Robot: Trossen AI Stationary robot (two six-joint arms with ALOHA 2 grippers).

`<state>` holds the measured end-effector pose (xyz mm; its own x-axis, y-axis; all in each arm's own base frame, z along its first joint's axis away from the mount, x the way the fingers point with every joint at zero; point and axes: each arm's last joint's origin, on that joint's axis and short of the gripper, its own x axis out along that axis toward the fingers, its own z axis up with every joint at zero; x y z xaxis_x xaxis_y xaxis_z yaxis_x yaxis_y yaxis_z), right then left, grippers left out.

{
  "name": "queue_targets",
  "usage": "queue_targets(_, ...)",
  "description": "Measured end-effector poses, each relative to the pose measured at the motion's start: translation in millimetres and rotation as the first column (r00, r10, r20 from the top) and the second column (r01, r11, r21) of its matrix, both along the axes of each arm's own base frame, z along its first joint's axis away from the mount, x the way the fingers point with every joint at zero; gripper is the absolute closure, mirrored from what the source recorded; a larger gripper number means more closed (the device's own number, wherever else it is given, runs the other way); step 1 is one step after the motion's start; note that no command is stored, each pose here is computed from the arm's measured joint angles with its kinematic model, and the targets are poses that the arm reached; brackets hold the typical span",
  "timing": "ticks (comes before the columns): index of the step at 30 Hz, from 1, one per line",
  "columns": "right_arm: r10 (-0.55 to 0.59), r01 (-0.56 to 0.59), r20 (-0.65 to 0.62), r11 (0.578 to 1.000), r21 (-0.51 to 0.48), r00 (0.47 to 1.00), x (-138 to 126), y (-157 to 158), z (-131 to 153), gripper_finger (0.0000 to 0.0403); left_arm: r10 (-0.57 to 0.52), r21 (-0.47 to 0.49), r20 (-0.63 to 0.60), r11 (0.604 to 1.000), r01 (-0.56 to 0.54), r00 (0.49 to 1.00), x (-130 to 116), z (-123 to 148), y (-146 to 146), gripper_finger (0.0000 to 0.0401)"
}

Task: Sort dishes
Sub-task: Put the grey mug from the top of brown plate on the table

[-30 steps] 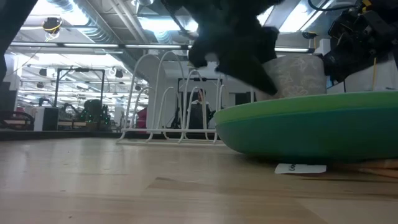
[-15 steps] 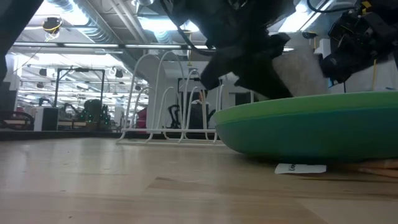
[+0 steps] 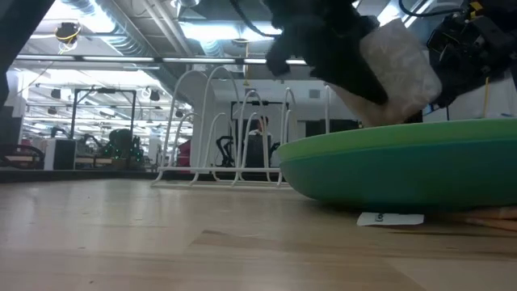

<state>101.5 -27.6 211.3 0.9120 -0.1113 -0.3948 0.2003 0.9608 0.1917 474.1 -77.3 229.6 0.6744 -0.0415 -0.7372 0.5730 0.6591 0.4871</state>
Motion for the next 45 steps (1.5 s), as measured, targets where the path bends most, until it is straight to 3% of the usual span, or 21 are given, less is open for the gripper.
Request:
queue_targets(7, 0.000, 0.000, -0.009, 1.000, 0.003, 1.000, 0, 0, -1, 0.0258, 0.100, -0.079, -0.131, 0.991, -0.111, 0.986, -11, 30, -12, 0.0393)
queue_targets(12, 0.000, 0.000, -0.019, 1.000, 0.006, 1.000, -1, 0, -2, 0.0258, 0.205, -0.116, -0.259, 0.963, -0.241, 0.944, -24, 48, -15, 0.0393)
queue_targets(15, 0.000, 0.000, -0.019, 1.000, 0.006, 1.000, -1, 0, -2, 0.0258, 0.291, -0.102, -0.379, 0.931, -0.352, 0.879, -37, 51, -15, 0.0394)
queue_targets(20, 0.000, 0.000, -0.019, 1.000, 0.006, 1.000, -1, 0, -2, 0.0258, 0.428, -0.025, -0.541, 0.853, -0.522, 0.724, -57, 47, -16, 0.0394)
queue_targets(25, 0.001, 0.000, -0.019, 1.000, 0.006, 1.000, -1, 0, -2, 0.0258, 0.489, 0.056, -0.622, 0.807, -0.588, 0.611, -73, 42, -28, 0.0394)
queue_targets(30, 0.000, 0.000, -0.026, 1.000, 0.009, 1.000, -1, 0, -2, 0.0258, 0.517, 0.084, -0.651, 0.776, -0.625, 0.556, -82, 42, -45, 0.0394)
queue_targets(35, 0.000, 0.000, -0.026, 1.000, 0.009, 1.000, -1, 0, -2, 0.0258, 0.572, 0.129, -0.667, 0.720, -0.682, 0.478, -93, 42, -58, 0.0394)
queue_targets(38, -0.001, 0.002, -0.026, 1.000, 0.013, 1.000, -1, 0, -2, 0.0258, 0.580, 0.104, -0.657, 0.703, -0.704, 0.482, -96, 47, -64, 0.0394)
queue_targets(41, -0.008, 0.009, -0.033, 0.999, 0.031, 0.999, -1, 0, -3, 0.0258, 0.609, 0.078, -0.639, 0.659, -0.748, 0.470, -106, 63, -63, 0.0394)
queue_targets(45, -0.008, 0.009, -0.032, 0.999, 0.031, 0.999, -1, 0, -3, 0.0258, 0.692, 0.060, -0.573, 0.570, -0.819, 0.439, -128, 83, -52, 0.0394)
